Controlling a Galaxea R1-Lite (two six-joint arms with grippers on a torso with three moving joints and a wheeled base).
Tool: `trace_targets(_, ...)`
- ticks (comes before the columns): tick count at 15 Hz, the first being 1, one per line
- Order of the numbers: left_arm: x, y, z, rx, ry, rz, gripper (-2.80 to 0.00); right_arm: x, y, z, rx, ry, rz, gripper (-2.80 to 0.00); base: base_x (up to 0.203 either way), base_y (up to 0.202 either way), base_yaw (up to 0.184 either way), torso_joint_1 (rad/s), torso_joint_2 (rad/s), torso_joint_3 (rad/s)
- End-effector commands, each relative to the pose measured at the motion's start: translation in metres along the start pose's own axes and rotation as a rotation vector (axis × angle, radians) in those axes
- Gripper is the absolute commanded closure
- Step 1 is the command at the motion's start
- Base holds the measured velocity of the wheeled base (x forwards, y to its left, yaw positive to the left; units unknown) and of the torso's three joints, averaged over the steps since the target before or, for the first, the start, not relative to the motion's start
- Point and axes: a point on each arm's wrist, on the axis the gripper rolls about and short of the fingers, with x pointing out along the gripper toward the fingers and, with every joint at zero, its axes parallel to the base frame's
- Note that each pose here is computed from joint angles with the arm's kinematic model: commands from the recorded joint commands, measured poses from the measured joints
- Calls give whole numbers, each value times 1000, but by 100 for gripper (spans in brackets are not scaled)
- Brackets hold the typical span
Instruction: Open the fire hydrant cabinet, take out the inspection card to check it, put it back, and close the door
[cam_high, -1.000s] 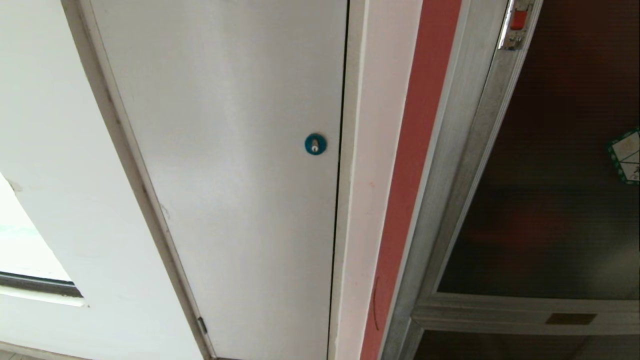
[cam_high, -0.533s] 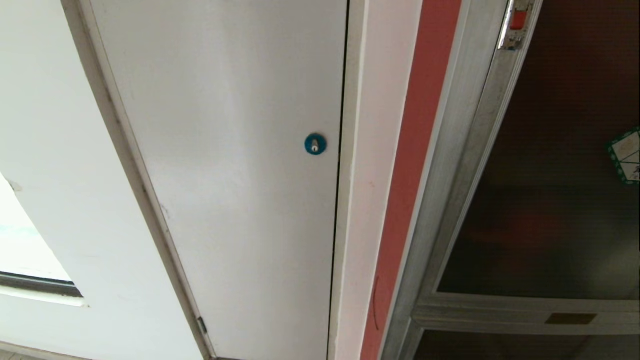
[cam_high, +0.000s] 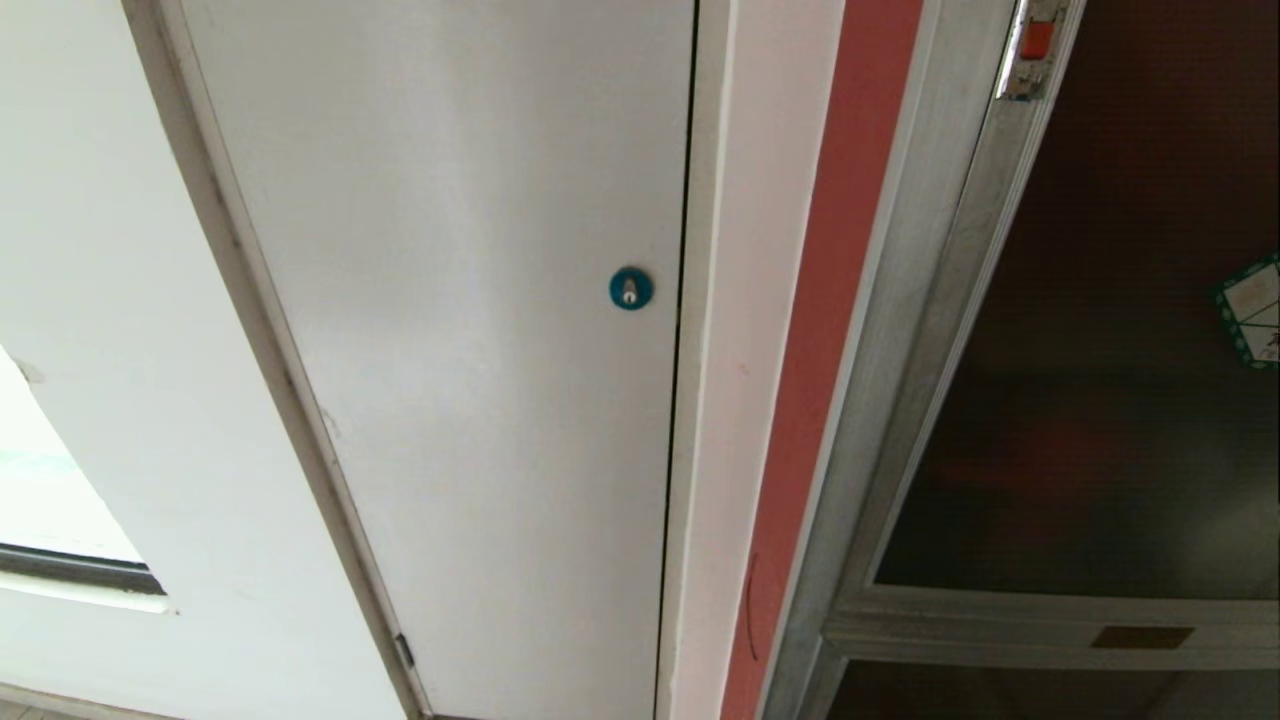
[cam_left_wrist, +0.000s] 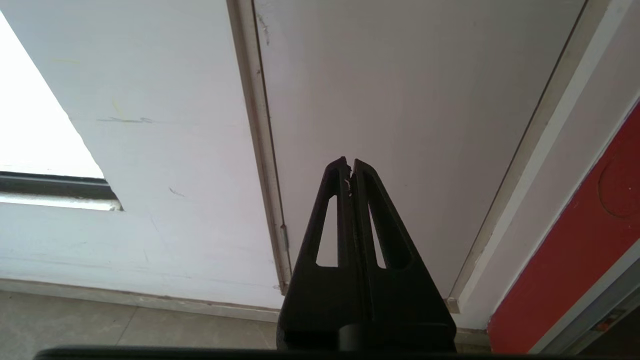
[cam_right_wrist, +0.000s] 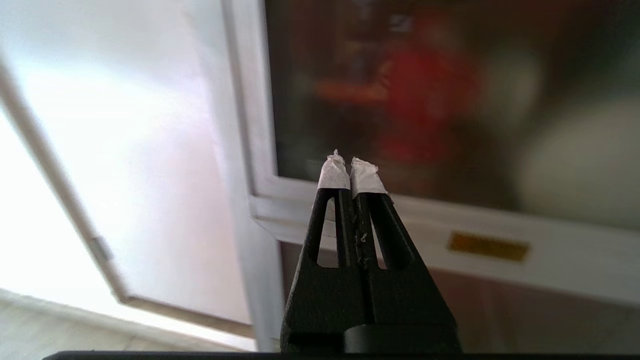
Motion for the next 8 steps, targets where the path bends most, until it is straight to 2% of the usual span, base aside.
trace_targets(1,0,0,0,0,-1,1,0,14,-1,23,6,49,23,0,0,0,0,0,0,0)
trace_targets(8,0,0,0,0,1,0,0,69,2,103,30,107,353,0,0,0,0,0,0,0)
